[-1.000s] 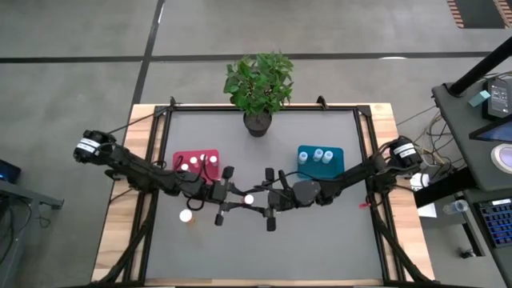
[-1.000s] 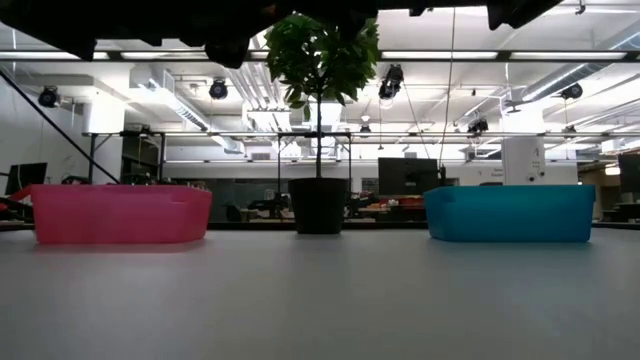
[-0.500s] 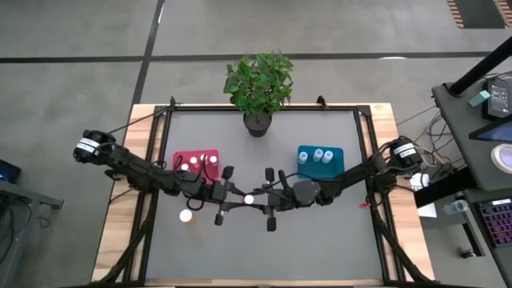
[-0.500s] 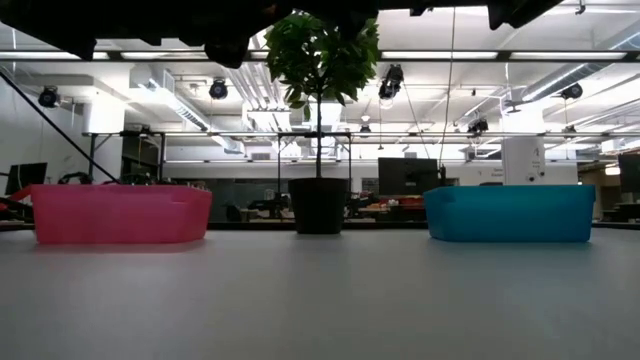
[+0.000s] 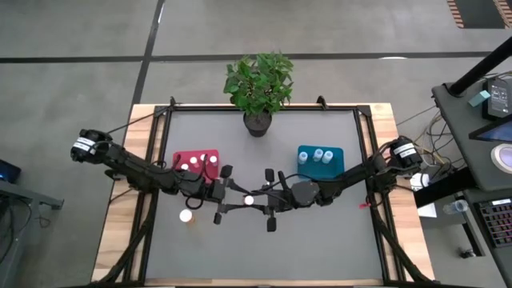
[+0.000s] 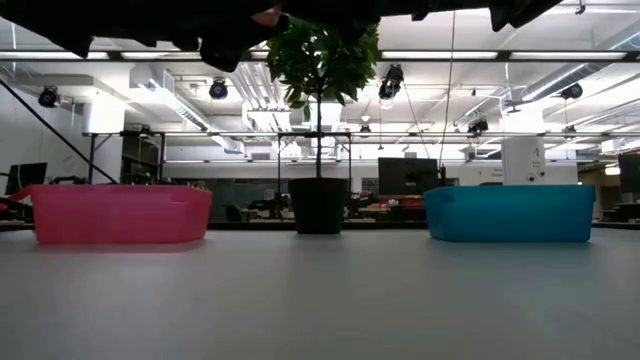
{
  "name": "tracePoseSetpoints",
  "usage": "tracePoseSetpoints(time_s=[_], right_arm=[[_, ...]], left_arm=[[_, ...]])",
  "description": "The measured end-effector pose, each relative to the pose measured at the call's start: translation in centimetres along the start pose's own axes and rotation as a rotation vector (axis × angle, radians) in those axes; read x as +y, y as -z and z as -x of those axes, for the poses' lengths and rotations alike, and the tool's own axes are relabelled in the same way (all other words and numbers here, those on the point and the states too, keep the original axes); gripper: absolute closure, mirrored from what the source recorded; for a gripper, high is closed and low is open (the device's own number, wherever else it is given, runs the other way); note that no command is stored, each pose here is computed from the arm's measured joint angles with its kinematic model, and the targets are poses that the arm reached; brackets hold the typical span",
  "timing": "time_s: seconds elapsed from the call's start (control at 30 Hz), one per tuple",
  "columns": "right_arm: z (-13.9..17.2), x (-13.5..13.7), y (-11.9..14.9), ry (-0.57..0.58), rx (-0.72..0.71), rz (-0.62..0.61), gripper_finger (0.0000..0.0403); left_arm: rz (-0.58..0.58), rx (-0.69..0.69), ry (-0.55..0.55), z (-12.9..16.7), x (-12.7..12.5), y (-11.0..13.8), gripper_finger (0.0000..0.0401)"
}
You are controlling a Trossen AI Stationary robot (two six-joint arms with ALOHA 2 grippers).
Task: Pick and place medicine bottles into bin by pill shape (circle, oval)
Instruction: Put the orange table bottle into the red bin
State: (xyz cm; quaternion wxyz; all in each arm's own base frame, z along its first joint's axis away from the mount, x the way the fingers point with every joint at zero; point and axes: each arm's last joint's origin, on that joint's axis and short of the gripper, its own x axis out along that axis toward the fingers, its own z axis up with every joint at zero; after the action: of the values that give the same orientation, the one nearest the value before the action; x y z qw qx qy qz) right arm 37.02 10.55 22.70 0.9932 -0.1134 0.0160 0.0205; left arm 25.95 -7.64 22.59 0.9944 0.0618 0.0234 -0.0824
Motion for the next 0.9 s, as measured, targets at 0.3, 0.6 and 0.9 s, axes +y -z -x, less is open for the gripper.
tracePoseSetpoints(time_s=[0.3, 0.6, 0.9], right_arm=[[1.7, -0.8, -0.2, -0.025, 0.232, -0.052, 0.031], [2.1, -1.2, 0.9, 0.031, 0.358, -0.092, 0.031], [2.1, -1.2, 0.9, 0.032, 0.359, -0.093, 0.031]], left_arm=[[-0.01, 0.07, 0.004, 2.2, 0.5, -1.3, 0.02], [0.008, -0.055, -0.02, 1.3, 0.4, -1.9, 0.0199], [0.004, -0.045, -0.12, -1.1, 1.1, 0.3, 0.0201]])
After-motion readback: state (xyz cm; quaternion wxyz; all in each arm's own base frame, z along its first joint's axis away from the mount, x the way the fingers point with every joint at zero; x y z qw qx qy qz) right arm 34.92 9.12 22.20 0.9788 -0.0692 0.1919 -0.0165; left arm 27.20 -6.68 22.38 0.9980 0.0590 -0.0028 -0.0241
